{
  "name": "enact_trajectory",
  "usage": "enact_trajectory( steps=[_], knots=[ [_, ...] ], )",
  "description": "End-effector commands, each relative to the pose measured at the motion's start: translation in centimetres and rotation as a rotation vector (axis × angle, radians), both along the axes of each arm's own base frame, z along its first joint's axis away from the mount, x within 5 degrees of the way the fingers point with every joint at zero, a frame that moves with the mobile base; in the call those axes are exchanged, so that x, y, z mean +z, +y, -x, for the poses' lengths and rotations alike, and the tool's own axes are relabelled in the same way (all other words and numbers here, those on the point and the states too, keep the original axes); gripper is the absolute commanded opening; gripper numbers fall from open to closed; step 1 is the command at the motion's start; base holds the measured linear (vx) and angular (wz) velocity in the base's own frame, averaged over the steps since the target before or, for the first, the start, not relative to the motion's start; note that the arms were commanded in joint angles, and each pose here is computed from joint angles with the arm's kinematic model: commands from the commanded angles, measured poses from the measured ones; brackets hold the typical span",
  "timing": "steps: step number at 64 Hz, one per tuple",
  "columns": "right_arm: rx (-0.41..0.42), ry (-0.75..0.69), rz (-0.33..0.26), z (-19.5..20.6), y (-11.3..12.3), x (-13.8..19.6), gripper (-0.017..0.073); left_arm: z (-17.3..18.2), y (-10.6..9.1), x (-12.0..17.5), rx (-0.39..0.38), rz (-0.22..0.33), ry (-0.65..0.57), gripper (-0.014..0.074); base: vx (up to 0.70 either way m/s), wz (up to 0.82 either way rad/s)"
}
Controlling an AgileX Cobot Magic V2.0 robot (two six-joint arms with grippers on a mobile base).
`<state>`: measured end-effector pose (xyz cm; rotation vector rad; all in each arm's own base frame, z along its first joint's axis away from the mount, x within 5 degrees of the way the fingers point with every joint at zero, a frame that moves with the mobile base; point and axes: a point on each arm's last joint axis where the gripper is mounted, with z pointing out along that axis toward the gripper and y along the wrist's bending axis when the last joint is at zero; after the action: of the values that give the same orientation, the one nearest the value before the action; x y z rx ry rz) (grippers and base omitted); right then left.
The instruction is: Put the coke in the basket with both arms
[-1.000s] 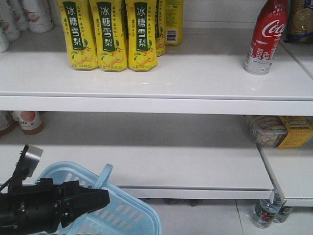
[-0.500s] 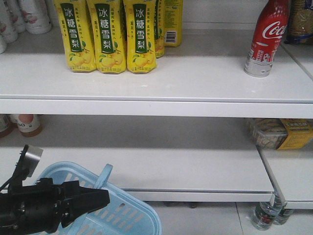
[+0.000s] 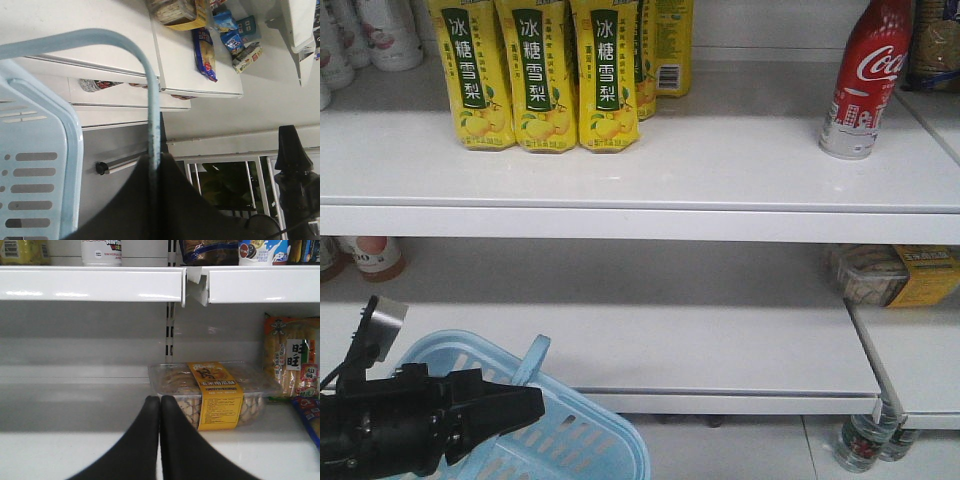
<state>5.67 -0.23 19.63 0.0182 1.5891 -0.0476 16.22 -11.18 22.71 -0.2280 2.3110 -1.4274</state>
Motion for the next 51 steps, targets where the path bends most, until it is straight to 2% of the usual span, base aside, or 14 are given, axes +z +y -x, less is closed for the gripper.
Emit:
enact_trajectory(
  steps=[1,51],
  knots=[
    [-0.001,-0.076,0.017,0.08,0.0,0.46,-0.001,-0.16,-0.36,1.85,0.013,0.118,-0.026,-0.0006,0.0,0.0],
    [-0.001,-0.076,0.017,0.08,0.0,0.46,-0.001,-0.16,-0.36,1.85,0.013,0.118,-0.026,-0.0006,0.0,0.0]
  ],
)
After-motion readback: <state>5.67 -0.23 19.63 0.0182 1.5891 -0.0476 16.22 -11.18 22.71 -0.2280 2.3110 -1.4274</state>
